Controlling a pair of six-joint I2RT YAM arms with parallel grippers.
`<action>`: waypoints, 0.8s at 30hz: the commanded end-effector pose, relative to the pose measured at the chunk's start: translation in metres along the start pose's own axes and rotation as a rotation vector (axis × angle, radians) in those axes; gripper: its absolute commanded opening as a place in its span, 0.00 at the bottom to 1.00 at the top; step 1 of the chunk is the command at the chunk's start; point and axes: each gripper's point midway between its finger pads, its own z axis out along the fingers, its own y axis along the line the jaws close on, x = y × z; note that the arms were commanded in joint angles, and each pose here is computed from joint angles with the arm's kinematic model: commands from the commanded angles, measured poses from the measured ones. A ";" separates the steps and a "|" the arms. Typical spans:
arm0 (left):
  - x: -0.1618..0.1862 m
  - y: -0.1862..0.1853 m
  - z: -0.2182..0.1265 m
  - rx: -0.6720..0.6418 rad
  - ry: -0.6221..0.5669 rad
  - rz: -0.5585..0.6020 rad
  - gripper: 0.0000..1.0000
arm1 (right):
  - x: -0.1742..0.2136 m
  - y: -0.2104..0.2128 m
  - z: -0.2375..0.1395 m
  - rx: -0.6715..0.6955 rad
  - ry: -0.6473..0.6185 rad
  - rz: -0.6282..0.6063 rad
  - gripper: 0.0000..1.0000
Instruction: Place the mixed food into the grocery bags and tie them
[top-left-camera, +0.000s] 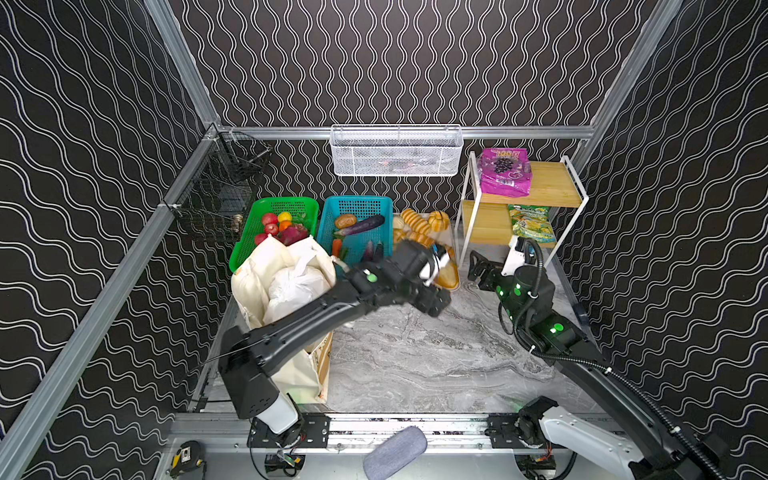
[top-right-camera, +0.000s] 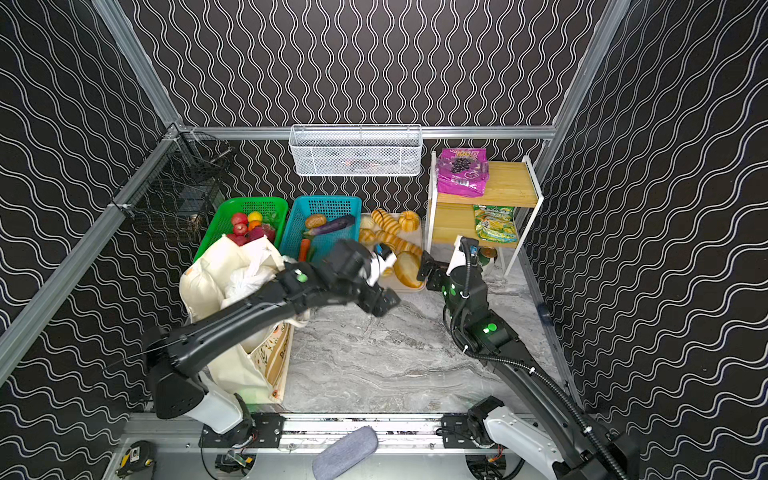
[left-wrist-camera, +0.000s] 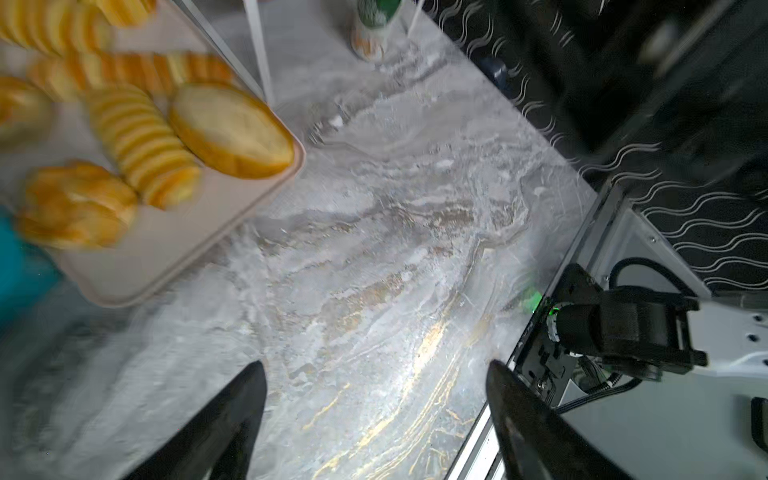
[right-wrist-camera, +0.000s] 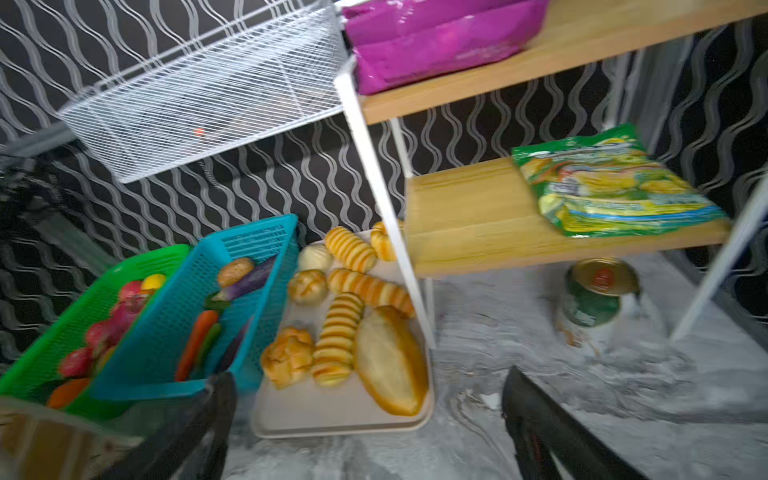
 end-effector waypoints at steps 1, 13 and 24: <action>0.022 0.032 0.030 -0.154 -0.065 -0.111 0.86 | 0.012 -0.030 0.003 0.134 -0.028 -0.093 0.99; 0.112 0.181 0.018 -0.598 -0.088 -0.119 0.91 | 0.058 -0.086 0.017 0.308 -0.061 -0.295 0.99; 0.143 0.300 -0.063 -0.772 -0.131 -0.266 0.92 | 0.065 -0.143 0.034 0.414 -0.094 -0.269 0.99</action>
